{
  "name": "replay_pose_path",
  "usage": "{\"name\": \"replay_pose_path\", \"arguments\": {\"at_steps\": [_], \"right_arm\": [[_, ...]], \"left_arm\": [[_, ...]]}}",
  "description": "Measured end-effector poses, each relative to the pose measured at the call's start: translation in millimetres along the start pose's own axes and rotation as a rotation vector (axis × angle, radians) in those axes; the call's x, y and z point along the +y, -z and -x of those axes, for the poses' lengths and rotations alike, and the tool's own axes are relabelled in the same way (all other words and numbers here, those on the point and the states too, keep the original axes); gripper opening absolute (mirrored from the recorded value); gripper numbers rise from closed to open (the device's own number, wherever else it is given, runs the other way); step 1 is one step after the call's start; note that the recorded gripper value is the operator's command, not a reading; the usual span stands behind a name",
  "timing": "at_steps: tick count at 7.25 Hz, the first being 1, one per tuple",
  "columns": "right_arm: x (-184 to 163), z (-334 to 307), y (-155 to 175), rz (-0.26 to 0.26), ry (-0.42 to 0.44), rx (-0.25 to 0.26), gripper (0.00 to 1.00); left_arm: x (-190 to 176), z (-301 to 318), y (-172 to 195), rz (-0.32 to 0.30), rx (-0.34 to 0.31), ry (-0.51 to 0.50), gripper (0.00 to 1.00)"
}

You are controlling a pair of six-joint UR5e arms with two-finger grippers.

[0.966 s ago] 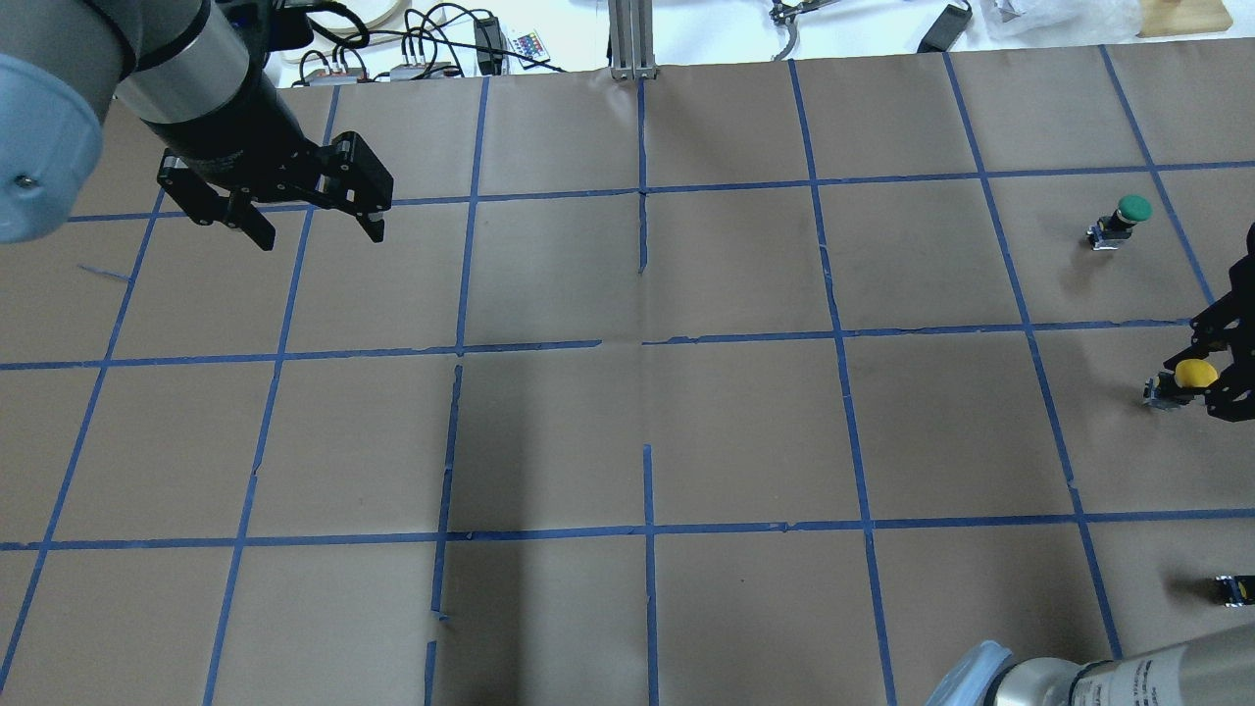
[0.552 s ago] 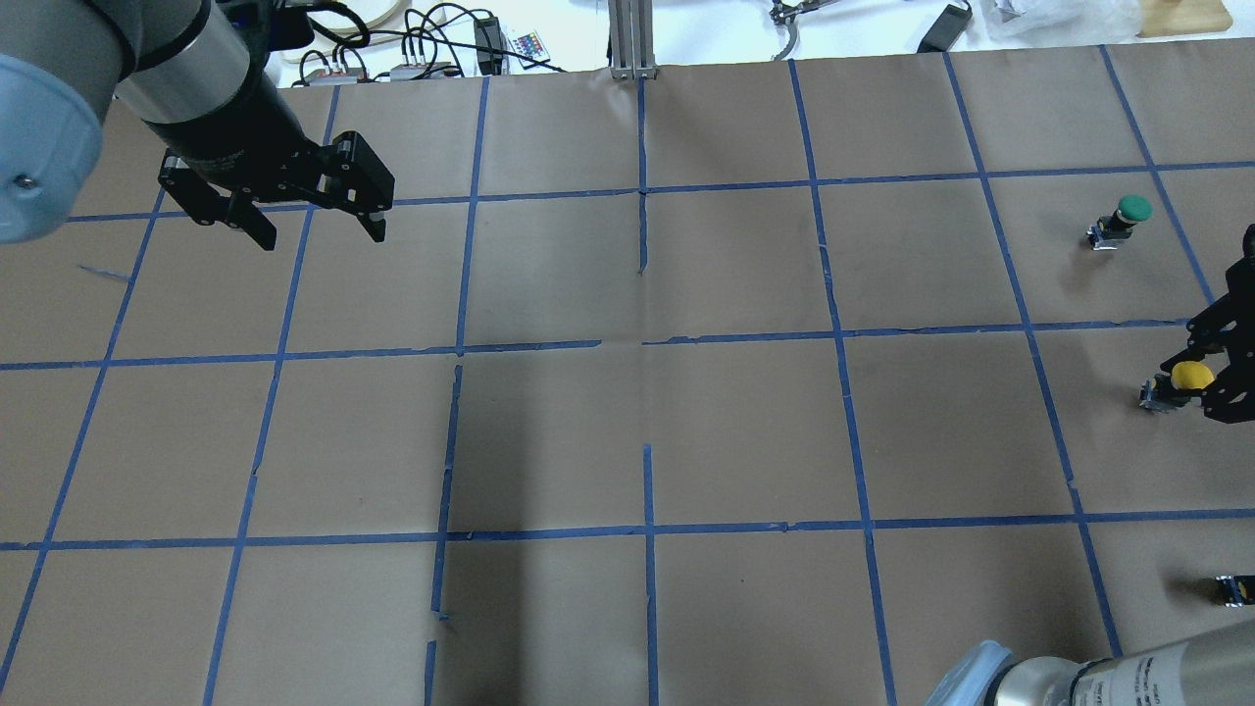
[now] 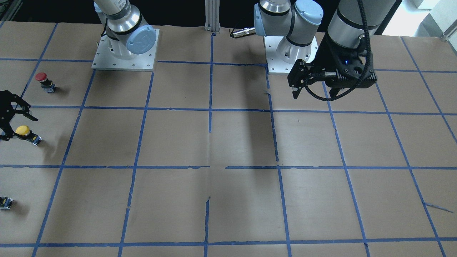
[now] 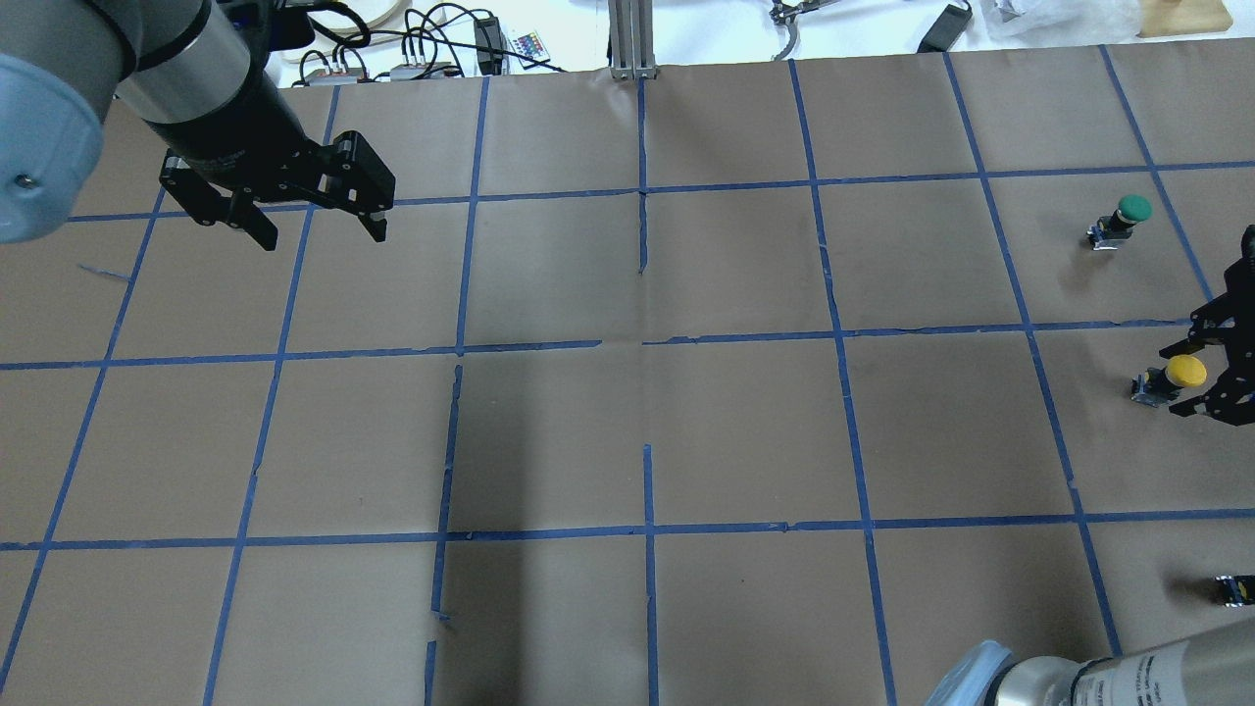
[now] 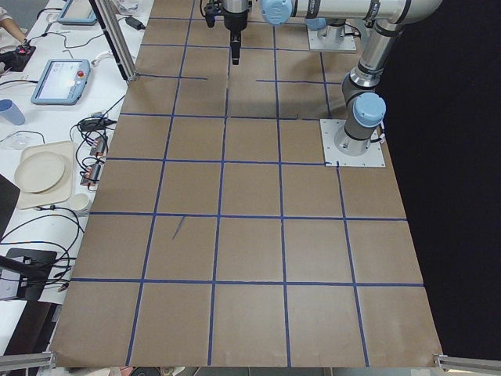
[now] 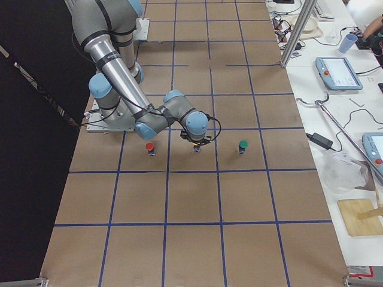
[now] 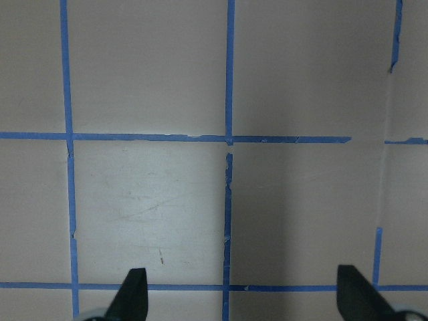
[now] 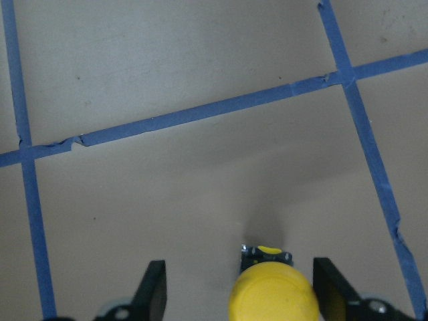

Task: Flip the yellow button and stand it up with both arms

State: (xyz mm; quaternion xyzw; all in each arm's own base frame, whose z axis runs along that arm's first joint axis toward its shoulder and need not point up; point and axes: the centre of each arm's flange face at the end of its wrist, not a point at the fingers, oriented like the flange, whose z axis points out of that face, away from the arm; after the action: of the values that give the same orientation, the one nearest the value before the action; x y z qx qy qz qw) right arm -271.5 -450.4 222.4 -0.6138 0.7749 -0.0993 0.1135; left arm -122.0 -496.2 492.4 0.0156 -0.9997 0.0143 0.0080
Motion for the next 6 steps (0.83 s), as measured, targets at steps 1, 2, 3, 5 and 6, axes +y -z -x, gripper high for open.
{"name": "replay_pose_path", "arguments": {"at_steps": [1, 2, 3, 5, 6], "right_arm": [[0, -2, 6, 0.007, -0.002, 0.01, 0.88], [0, -5, 15, 0.018, -0.012, 0.025, 0.88], [-2, -10, 31, 0.037, -0.038, 0.051, 0.88], [-23, -13, 76, 0.079, -0.148, 0.115, 0.91], [-50, -8, 100, 0.098, -0.25, 0.148, 0.99]], "left_arm": [[0, 0, 0, -0.001, 0.0, 0.0, 1.0], [0, 0, 1, -0.001, 0.0, 0.0, 1.0], [0, 0, 1, -0.001, -0.001, 0.0, 1.0], [0, 0, 1, -0.003, -0.001, -0.001, 1.0], [0, 0, 3, -0.006, -0.003, -0.002, 0.99]]}}
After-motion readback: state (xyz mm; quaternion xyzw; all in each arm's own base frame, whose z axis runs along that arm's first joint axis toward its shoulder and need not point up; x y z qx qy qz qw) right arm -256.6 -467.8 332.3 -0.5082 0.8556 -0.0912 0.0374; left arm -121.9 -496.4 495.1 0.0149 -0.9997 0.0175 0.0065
